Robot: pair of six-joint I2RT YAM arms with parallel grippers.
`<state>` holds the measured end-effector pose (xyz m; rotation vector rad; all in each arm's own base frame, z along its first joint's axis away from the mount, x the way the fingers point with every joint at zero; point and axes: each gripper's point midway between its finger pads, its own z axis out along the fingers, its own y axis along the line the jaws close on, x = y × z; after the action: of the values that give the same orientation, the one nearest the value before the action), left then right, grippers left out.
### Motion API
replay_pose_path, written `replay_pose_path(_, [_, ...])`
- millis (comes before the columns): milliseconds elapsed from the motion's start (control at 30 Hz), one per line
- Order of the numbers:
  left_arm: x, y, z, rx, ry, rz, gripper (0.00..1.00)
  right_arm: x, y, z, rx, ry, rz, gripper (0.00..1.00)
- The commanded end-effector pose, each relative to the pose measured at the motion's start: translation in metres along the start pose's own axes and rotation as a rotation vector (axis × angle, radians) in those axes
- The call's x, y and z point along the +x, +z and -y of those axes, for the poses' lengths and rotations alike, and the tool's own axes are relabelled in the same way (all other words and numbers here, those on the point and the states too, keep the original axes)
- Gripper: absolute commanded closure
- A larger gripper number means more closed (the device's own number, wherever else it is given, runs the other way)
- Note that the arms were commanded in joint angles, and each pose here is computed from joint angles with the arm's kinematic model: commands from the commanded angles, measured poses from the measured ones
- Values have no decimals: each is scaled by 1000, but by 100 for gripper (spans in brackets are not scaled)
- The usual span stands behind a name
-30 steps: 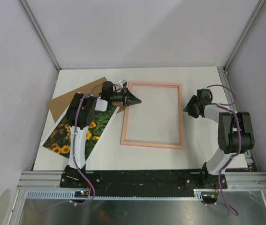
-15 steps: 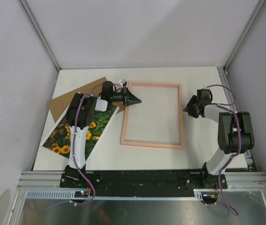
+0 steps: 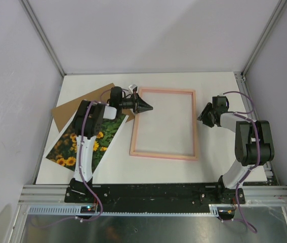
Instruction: Put the photo into the frame
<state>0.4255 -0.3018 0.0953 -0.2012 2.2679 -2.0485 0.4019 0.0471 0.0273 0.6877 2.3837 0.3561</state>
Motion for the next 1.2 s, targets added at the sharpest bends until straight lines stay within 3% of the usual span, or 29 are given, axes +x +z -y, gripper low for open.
replay_pose_path(0, [-9, 2, 17, 40, 69, 2, 100, 23, 6, 7, 27, -20, -80, 54])
replay_pose_path(233, [-10, 3, 14, 37, 65, 6, 98, 23, 6, 7, 24, -21, -80, 53])
replay_pose_path(533, [-10, 2, 16, 39, 76, 11, 70, 22, 4, 6, 24, -23, -76, 53])
replay_pose_path(867, [-11, 2, 20, 43, 86, 11, 56, 17, 0, 6, 28, -25, -59, 52])
replay_pose_path(1000, [-10, 2, 19, 42, 84, 11, 53, 12, -5, 5, 35, -31, -37, 49])
replay_pose_path(1167, [-12, 2, 18, 41, 84, 15, 51, 5, -12, 2, 38, -43, -8, 36])
